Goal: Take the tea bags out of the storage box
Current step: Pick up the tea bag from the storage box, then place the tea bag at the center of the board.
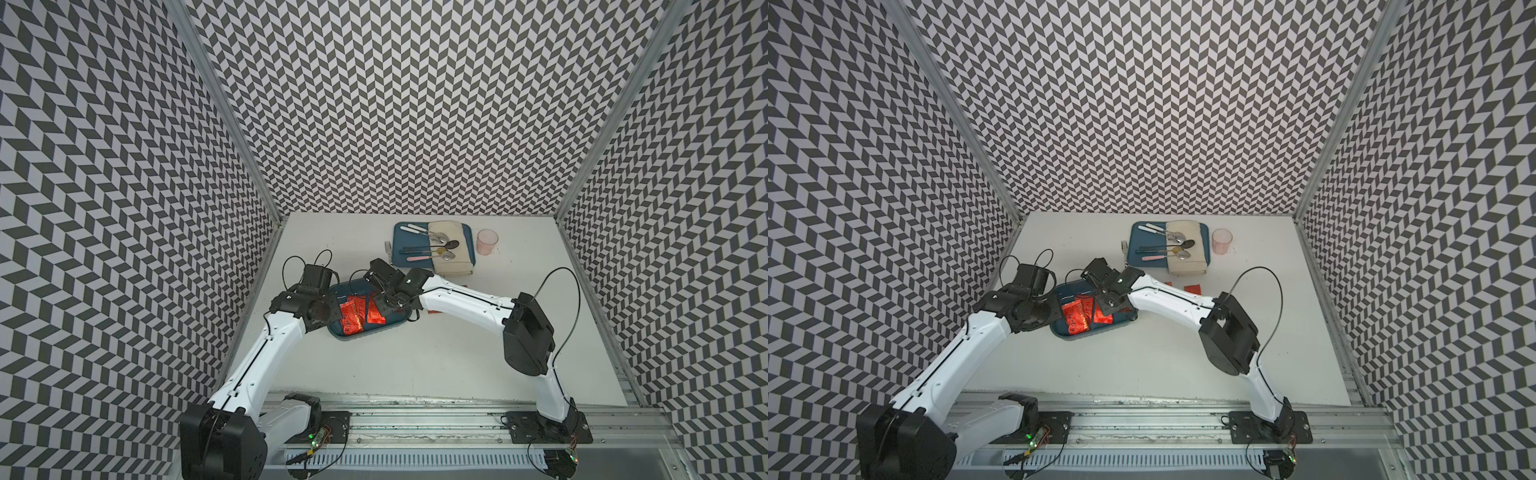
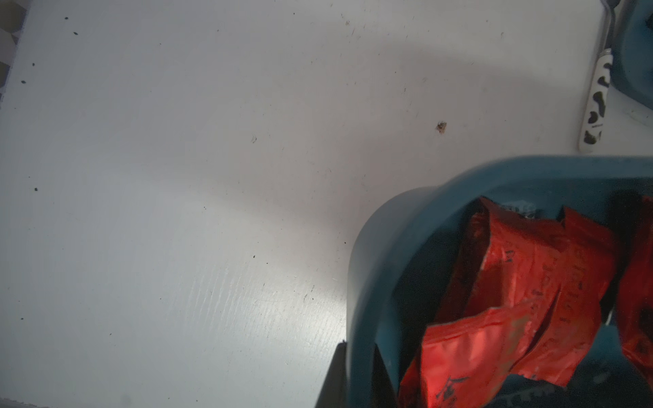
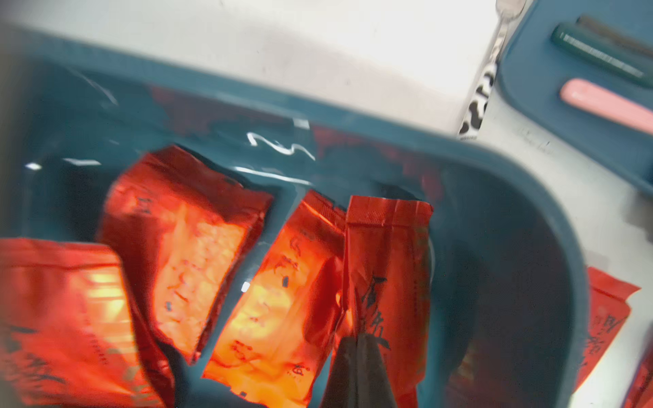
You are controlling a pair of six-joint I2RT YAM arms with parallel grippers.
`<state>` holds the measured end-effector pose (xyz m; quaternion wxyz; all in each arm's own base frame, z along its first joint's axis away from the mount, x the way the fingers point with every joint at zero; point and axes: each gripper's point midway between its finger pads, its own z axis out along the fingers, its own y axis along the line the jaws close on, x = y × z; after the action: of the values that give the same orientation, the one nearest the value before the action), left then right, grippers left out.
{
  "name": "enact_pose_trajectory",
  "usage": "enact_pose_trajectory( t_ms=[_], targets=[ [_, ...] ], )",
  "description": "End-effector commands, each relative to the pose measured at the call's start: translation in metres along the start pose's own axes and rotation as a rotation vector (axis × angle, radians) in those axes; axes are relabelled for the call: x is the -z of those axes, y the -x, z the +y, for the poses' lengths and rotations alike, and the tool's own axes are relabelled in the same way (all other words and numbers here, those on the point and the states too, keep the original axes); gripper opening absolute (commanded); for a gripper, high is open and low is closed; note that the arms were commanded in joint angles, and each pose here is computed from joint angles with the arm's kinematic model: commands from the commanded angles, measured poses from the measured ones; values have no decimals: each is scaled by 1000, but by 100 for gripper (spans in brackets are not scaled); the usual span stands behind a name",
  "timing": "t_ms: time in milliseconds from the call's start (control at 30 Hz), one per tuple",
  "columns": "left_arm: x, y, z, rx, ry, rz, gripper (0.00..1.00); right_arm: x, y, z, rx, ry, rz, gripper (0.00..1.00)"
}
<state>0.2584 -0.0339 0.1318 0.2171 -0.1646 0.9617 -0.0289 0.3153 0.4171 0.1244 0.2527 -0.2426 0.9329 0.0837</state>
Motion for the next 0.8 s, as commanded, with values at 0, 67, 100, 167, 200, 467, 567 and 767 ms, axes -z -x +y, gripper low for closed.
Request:
enact_pose_trajectory(
  t_ms=[0, 67, 100, 167, 200, 467, 567, 767],
  targets=[
    [4, 7, -7, 0, -37, -33, 0, 41, 27, -7, -26, -6, -93, 0],
    [4, 7, -6, 1, -36, -31, 0, 55, 35, -12, -35, -10, -122, 0],
    [4, 7, -6, 2, -36, -32, 0, 62, 38, -17, -42, -16, -135, 0],
    [4, 7, -6, 2, -35, -32, 0, 76, 45, -32, -58, -29, -155, 0],
    [4, 7, -7, 2, -36, -32, 0, 82, 48, -44, -74, -37, -164, 0],
    [5, 7, -7, 2, -41, -36, 0, 91, 32, -169, -235, -149, -158, 0],
    [6, 8, -7, 3, -44, -42, 0, 85, 13, -218, -295, -237, -152, 0],
    [7, 8, -7, 2, -47, -44, 0, 43, -49, -289, -247, -496, -22, 0]
  ],
)
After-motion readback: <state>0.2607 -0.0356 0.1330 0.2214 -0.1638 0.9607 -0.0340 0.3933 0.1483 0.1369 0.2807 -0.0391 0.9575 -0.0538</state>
